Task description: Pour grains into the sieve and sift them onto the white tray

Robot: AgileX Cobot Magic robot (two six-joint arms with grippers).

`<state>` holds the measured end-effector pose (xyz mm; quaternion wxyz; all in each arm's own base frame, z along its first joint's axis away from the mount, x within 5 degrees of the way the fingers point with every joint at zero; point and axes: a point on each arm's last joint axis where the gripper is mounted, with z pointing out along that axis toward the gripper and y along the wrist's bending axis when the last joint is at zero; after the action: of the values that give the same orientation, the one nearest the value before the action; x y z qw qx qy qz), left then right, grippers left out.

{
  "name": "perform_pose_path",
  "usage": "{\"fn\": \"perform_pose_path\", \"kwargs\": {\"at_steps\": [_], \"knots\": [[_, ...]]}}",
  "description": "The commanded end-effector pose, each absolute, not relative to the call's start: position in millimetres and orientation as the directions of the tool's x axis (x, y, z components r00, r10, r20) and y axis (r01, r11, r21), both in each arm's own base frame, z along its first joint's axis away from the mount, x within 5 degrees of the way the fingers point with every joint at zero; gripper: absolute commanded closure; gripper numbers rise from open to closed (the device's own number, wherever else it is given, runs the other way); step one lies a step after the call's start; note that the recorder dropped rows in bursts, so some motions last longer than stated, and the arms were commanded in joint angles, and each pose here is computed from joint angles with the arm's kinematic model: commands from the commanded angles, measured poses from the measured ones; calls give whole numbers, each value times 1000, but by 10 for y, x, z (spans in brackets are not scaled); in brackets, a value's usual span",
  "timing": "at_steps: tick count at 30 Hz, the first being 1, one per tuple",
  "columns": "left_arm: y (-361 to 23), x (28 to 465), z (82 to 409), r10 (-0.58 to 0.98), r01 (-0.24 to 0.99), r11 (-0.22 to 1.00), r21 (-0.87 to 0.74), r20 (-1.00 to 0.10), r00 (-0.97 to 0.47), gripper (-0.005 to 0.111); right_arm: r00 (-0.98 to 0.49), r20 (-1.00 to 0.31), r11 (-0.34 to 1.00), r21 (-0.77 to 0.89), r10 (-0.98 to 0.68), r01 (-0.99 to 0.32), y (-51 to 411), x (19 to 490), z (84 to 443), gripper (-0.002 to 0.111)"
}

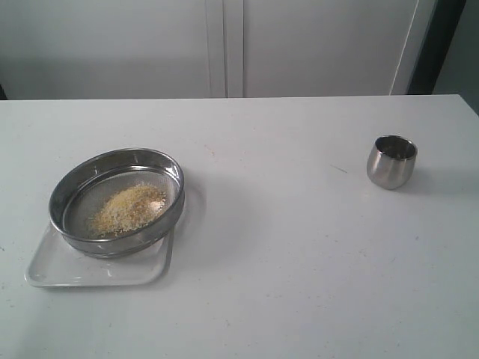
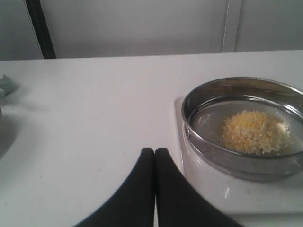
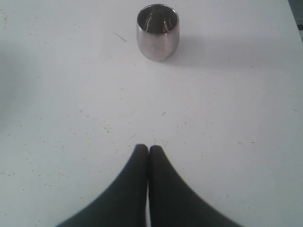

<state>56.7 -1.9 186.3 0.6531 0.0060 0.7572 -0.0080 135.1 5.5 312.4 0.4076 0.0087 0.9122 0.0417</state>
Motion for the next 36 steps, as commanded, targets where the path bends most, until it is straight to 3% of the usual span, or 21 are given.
{"fn": "perform_pose_path", "kwargs": {"at_steps": [1, 6, 19, 23, 36], "knots": [[-11, 574, 1928, -14, 11, 1000, -15, -998, -63, 107, -660, -750, 996, 81, 47, -22, 58, 1339, 3127, 108], [-2, 575, 2013, -15, 1, 1000, -15, -999, 30, 107, -660, -750, 996, 81, 47, -22, 58, 1339, 3127, 108], [2, 574, 2048, -12, -3, 1000, -12, -998, 68, 107, -660, -750, 996, 81, 47, -22, 58, 1339, 3127, 108], [13, 563, 2138, 18, -18, 1000, 16, -986, 167, 107, -660, -750, 996, 81, 47, -22, 58, 1339, 3127, 108], [-28, 638, 2850, 99, 38, 995, 96, -992, -82, 107, -660, -750, 996, 81, 47, -22, 58, 1339, 3127, 108]]}}
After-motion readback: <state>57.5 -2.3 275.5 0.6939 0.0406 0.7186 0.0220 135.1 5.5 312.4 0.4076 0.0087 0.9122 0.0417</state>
